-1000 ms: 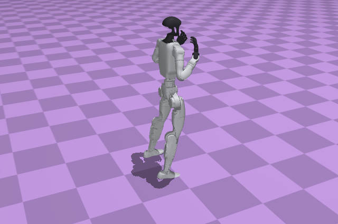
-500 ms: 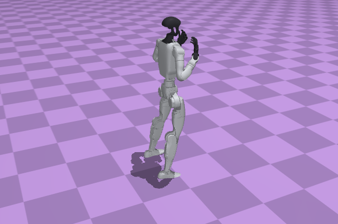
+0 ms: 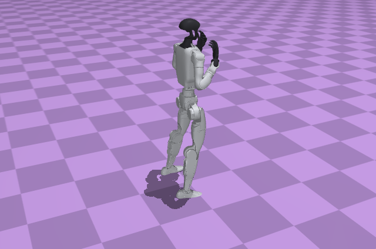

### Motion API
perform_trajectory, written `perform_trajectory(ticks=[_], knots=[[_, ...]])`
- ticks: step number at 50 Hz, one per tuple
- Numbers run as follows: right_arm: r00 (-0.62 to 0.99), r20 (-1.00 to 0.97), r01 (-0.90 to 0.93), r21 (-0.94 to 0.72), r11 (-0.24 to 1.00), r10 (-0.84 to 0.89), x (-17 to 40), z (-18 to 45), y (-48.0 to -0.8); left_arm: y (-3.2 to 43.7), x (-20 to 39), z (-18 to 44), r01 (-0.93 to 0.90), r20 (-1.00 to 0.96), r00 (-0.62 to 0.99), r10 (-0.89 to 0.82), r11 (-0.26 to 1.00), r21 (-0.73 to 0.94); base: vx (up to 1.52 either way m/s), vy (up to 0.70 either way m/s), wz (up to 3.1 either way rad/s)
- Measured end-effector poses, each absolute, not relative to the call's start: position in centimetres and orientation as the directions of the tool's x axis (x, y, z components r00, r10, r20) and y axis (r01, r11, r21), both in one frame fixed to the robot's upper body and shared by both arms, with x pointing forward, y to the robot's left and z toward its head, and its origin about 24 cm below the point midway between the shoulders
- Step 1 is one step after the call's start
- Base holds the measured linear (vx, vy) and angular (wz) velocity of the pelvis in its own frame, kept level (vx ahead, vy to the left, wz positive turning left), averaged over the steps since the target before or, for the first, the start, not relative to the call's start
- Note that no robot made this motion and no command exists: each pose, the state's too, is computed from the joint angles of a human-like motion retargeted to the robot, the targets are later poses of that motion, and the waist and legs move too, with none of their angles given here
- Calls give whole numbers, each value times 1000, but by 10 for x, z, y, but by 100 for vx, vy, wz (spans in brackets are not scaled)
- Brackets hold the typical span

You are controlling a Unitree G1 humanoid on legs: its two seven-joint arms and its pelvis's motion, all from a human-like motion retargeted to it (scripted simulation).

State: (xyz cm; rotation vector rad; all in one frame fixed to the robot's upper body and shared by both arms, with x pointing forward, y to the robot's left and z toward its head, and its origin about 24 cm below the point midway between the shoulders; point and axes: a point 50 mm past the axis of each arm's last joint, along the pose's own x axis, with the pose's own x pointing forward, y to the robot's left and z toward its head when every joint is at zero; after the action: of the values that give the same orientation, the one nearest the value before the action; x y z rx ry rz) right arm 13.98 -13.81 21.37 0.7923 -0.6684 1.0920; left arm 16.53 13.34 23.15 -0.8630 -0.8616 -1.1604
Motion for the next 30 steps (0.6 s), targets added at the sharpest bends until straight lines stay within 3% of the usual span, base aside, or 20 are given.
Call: perform_trajectory(ticks=[5,8,10,15,17,23,25,30], knots=[[359,762,-925,212,317,539,148,211,-135,129,168,225,965,865,232,-445,216,-148,0,0,0],[335,795,-942,269,201,505,143,210,-133,132,160,231,979,904,188,-383,152,-138,0,0,0],[370,820,-928,350,129,436,150,213,-127,119,162,235,986,888,155,-432,117,-115,2,8,12],[405,753,-898,221,381,518,152,205,-141,134,169,225,950,844,235,-482,298,-94,-1,-5,-7],[405,753,-897,216,387,519,154,206,-139,133,171,221,946,832,262,-489,301,-121,0,0,0],[371,837,-928,348,131,403,144,215,-128,120,156,229,983,891,182,-416,84,-161,1,2,3],[383,836,-922,368,118,393,154,213,-127,116,166,232,986,890,165,-425,69,-150,0,0,0],[521,649,-852,349,391,555,169,177,-135,123,191,192,935,714,347,-608,282,-215,0,0,0]])
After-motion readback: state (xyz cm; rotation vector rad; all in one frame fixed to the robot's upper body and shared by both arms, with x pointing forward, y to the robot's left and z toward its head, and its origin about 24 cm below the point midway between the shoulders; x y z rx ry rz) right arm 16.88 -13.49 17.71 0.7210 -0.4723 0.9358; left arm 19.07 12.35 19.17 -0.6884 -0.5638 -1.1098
